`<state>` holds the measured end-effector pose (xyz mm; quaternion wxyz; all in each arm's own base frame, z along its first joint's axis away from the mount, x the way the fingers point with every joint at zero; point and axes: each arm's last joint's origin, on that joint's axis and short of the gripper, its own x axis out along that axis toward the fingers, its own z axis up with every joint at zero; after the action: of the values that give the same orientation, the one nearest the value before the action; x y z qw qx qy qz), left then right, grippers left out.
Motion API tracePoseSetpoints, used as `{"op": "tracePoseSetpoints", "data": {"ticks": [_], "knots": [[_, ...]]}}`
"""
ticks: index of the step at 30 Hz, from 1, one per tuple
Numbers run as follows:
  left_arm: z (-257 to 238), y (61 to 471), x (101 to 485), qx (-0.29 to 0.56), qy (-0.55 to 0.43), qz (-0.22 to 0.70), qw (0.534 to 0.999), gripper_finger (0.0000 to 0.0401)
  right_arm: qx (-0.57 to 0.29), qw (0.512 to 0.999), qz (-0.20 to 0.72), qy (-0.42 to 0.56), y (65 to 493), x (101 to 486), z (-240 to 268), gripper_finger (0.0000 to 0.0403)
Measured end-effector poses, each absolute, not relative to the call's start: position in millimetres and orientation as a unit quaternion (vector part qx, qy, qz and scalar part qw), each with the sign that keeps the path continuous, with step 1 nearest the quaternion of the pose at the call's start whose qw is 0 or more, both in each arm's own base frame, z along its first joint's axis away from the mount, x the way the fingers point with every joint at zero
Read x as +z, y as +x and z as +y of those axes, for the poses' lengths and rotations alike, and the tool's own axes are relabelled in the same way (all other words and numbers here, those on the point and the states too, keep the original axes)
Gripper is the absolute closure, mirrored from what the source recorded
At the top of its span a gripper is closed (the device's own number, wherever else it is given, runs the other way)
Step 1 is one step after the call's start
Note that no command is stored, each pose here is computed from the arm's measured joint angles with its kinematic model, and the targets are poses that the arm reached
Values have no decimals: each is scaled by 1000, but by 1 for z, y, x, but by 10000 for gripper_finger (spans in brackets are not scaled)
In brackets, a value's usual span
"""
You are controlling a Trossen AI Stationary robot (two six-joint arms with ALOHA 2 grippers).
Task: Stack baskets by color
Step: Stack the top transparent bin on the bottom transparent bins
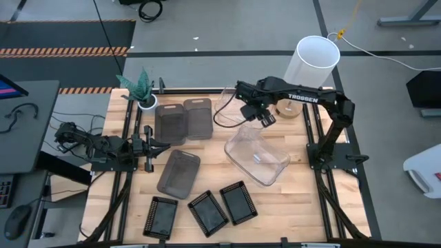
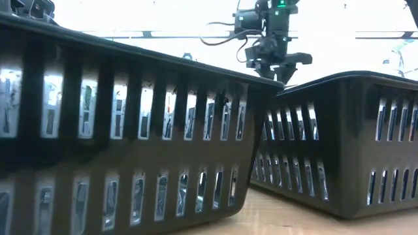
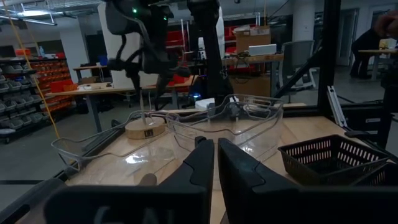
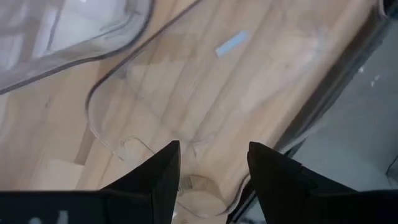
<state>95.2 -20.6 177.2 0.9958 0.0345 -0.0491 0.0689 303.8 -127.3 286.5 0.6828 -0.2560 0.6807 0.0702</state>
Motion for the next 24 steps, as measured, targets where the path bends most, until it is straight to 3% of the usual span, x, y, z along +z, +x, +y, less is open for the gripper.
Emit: {"op": "tracePoseSetpoints", "data": {"ticks": [16,24], "knots": [[-21,95,177,69,35,-49,996,371,110,537,785,-288,276,235,-119,207],[-21,95,177,69,34,-49,996,368,136,536,768,-323,273,204,-122,207]]}}
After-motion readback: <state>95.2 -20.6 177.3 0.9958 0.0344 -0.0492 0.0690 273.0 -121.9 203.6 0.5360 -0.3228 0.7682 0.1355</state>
